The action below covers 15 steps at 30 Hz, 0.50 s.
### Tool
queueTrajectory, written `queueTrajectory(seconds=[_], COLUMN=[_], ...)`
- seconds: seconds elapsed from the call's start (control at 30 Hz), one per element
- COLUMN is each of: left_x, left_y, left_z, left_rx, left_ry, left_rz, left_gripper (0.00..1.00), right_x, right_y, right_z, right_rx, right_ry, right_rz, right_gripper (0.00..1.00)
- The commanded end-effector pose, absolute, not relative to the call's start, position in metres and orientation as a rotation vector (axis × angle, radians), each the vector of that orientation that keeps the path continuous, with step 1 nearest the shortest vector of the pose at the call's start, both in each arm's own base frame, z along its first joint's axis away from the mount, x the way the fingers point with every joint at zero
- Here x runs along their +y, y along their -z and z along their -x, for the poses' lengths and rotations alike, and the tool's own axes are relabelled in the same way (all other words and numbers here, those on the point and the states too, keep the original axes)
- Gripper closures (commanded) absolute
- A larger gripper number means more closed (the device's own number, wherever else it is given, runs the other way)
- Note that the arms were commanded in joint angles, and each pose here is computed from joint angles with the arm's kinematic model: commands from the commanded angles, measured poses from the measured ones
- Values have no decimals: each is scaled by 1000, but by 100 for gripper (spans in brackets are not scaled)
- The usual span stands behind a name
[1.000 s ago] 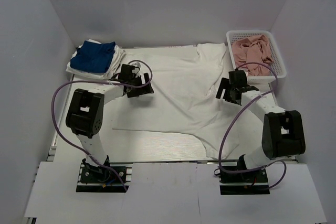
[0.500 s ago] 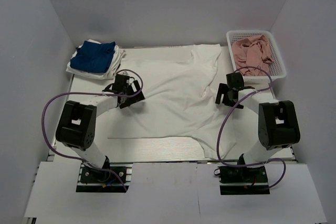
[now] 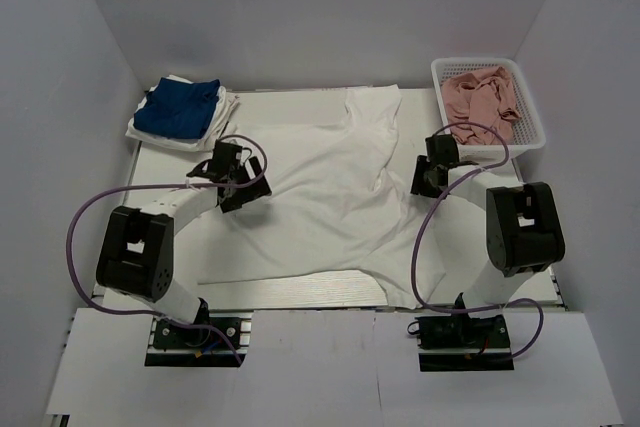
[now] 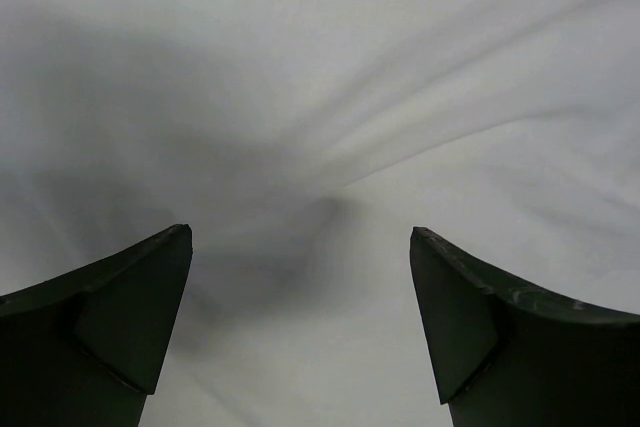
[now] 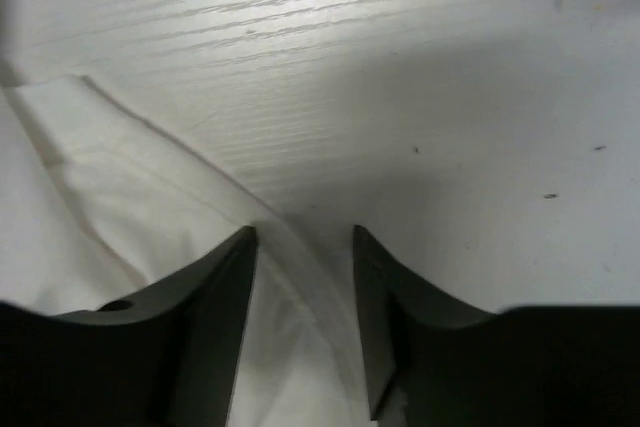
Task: Fold and stack the t-shirts
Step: Flatten out the tshirt
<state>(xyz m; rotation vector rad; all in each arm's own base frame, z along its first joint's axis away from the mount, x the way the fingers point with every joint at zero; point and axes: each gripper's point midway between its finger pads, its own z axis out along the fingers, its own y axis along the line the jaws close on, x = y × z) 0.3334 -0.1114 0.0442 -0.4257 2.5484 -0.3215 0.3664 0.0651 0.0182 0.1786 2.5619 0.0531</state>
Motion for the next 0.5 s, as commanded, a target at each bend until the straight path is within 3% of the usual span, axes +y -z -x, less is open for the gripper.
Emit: queueTrajectory(seconds=[0.0, 0.1, 0.17, 0.27, 0.47], left_x=[-143, -159, -169, -178, -176], left_y=[-98, -115, -111, -88, -35], left_z=[-386, -406, -414, -423, -414], left_rx=[2383, 2339, 2346, 2385, 2506], left_ry=[495, 582, 633, 665, 630], left_rz=[340, 286, 262, 251, 295], left_gripper=[0, 0, 0, 0, 0], right_x=[85, 90, 93, 97, 100], right_y=[-24, -30, -32, -36, -53], right_z=[-356, -346, -332, -323, -317], right_rx=[2569, 2552, 2551, 2534, 2494], right_ry=[-172, -214, -249, -283, -308], right_rz=[-132, -129, -115, -83, -41], right_gripper=[56, 71, 71, 97, 100])
